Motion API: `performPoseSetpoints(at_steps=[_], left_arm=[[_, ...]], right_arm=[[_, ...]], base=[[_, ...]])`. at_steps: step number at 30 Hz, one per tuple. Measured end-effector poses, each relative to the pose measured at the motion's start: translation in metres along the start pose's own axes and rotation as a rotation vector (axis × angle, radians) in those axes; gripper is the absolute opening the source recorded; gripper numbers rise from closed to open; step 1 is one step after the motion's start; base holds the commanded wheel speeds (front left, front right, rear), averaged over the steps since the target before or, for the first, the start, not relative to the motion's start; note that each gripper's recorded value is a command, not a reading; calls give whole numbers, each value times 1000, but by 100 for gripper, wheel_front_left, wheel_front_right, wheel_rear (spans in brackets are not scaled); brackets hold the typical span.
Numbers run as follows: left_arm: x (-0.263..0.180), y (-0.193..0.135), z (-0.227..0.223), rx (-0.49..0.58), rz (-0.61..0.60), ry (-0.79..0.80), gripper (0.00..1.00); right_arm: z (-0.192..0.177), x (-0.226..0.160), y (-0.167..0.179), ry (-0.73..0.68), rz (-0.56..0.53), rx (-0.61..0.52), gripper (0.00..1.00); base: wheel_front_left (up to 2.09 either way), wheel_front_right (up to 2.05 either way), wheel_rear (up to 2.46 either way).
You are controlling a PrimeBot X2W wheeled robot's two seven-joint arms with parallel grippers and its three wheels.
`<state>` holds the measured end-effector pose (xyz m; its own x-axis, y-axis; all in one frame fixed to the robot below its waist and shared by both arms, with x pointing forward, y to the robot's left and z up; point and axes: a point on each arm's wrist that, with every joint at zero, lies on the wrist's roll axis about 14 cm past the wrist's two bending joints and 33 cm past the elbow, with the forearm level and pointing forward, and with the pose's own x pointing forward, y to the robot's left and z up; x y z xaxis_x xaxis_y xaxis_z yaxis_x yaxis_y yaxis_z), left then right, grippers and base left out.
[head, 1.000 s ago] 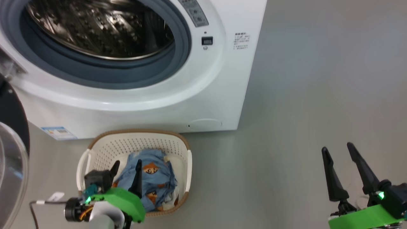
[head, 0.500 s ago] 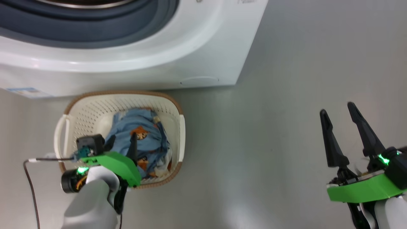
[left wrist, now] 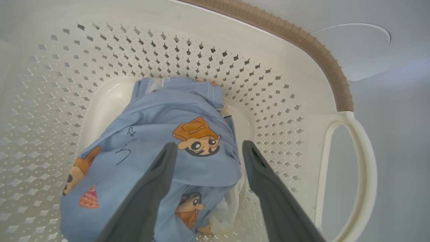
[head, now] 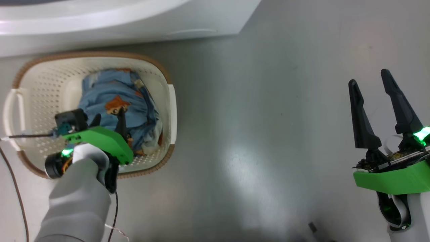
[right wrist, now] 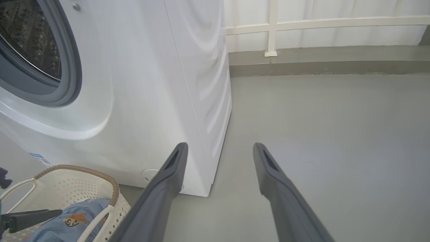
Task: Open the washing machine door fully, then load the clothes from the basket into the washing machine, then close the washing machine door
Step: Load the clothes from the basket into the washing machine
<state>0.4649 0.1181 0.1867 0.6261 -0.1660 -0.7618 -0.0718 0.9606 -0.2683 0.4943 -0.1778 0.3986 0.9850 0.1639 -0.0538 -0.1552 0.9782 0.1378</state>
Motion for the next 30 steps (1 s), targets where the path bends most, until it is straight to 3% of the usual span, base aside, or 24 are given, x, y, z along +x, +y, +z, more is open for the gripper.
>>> performPoseSetpoints(at_steps=[22,23,24,25,30], left_arm=[[58,40,-66,17,101,186,100],[58,40,-66,18,103,188,89],[59,40,-65,19,103,186,43],[59,40,-64,21,102,184,3],[57,40,-62,26,102,189,0]], right_arm=[[-76,4,-22,145,-37,-3,100],[-77,4,-22,145,-36,-2,100],[-77,4,-21,145,-35,-1,100],[-77,4,-21,145,-34,0,100],[-75,5,-19,140,-30,2,100]], base=[[0,0,0],[0,0,0],[0,0,0],[0,0,0],[0,0,0]])
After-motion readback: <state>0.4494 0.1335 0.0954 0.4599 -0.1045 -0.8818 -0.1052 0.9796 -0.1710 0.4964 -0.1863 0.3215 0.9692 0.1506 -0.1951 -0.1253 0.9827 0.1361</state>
